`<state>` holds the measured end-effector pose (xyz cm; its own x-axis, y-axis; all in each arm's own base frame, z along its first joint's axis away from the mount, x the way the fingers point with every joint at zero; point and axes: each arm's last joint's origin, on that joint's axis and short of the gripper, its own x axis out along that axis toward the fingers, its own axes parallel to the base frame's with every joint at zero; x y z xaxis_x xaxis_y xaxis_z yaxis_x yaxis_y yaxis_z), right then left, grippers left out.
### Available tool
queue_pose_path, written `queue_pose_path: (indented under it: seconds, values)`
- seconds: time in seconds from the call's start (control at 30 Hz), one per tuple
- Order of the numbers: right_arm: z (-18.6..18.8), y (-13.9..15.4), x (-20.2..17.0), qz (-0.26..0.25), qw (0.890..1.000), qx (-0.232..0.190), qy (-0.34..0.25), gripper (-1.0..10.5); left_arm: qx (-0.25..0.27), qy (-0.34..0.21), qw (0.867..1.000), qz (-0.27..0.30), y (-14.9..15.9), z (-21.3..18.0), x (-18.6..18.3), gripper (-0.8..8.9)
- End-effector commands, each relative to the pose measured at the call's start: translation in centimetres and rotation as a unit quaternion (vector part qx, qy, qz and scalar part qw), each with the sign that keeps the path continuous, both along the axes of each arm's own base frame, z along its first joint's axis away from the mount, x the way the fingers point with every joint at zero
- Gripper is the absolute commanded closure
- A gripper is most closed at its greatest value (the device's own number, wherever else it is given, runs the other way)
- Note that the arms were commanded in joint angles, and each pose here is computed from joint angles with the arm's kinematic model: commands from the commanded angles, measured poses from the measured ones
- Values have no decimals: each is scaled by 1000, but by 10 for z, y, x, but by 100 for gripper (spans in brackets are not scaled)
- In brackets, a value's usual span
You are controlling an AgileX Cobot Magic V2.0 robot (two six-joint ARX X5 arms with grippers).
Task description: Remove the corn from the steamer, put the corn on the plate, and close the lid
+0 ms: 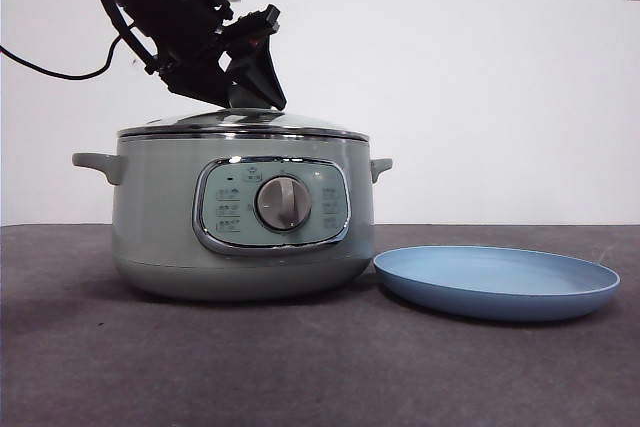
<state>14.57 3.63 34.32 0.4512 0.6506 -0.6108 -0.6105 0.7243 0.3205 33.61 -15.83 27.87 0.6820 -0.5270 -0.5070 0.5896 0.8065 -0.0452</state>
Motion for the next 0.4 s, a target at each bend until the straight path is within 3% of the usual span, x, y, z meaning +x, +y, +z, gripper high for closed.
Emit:
queue_pose_path:
  seconds: [0.03,0.4]
  values:
    - [1,0,0,1,1000,1,-3,286,-16,-9,1000,-4,2,12,-7,822]
    - [2,0,1,1,1000,3,-5,287,-48,-81,996,-5,19,69,-44,822]
